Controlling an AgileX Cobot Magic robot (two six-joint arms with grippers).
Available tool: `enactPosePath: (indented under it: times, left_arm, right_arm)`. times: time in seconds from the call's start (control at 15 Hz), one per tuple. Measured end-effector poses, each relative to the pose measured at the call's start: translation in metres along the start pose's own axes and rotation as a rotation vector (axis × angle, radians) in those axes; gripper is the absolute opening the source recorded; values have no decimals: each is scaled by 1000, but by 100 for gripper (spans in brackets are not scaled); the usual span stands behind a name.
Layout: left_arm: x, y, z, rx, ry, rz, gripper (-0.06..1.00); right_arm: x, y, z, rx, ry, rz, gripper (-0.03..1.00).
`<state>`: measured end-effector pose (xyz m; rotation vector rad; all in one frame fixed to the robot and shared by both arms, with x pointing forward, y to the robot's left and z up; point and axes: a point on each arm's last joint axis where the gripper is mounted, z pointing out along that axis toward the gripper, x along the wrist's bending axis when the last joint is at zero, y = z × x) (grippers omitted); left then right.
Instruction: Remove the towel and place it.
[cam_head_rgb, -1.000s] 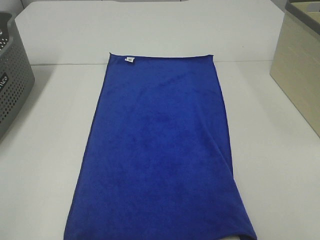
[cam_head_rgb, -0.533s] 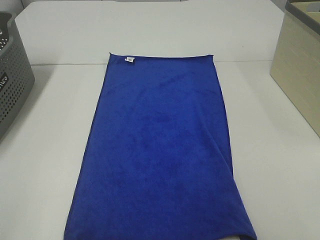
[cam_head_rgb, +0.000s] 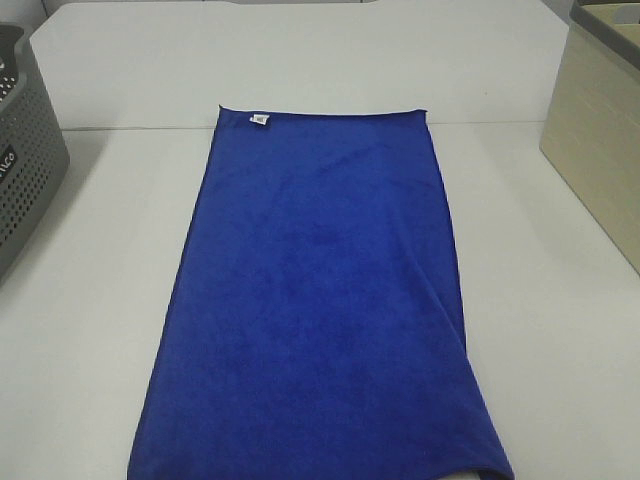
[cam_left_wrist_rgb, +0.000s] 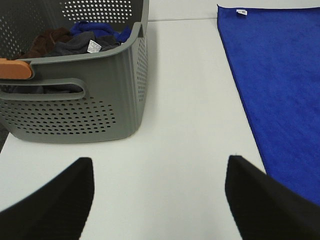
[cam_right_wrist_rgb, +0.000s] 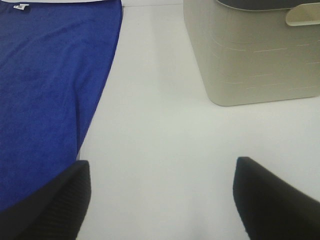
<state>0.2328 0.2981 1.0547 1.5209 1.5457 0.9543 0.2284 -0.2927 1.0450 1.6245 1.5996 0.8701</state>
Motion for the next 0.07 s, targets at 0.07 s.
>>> enactPosePath:
  times: [0.07]
  left_arm:
    - [0, 0, 0, 0, 0, 0, 70]
  right_arm:
    - [0, 0, 0, 0, 0, 0, 77]
